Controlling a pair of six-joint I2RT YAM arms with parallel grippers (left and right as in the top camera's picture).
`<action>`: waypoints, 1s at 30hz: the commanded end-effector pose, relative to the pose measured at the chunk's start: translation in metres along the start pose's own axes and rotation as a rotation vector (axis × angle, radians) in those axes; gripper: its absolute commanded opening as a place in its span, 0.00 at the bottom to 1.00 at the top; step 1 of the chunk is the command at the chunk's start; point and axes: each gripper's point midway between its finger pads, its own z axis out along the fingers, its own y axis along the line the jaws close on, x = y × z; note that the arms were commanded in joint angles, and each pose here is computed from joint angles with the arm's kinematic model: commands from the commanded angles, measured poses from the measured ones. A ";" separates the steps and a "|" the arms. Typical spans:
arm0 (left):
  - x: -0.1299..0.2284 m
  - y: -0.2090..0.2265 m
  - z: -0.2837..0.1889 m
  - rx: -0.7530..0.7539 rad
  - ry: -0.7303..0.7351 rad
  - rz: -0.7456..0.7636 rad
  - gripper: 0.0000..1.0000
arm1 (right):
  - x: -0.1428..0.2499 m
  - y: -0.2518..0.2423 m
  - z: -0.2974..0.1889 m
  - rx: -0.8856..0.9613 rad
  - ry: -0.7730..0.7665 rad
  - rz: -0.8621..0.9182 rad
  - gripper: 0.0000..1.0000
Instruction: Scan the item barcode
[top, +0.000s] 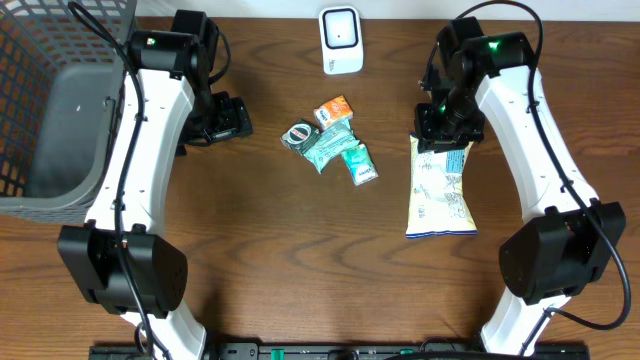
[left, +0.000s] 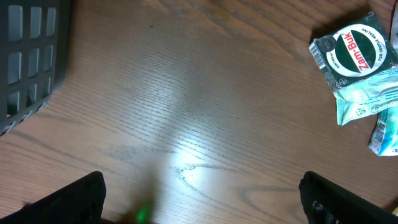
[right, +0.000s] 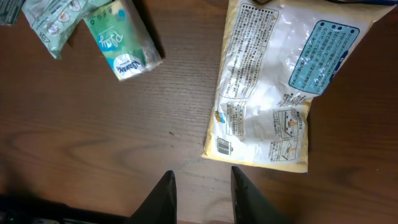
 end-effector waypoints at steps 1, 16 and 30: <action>0.002 0.001 -0.005 0.007 -0.010 -0.007 0.98 | 0.003 0.004 -0.007 -0.007 -0.020 -0.020 0.23; 0.002 0.001 -0.005 0.007 -0.010 -0.007 0.97 | 0.003 0.003 -0.007 -0.007 -0.020 -0.020 0.24; 0.002 0.001 -0.005 0.007 -0.010 -0.007 0.97 | 0.003 0.005 -0.007 -0.017 -0.018 -0.021 0.26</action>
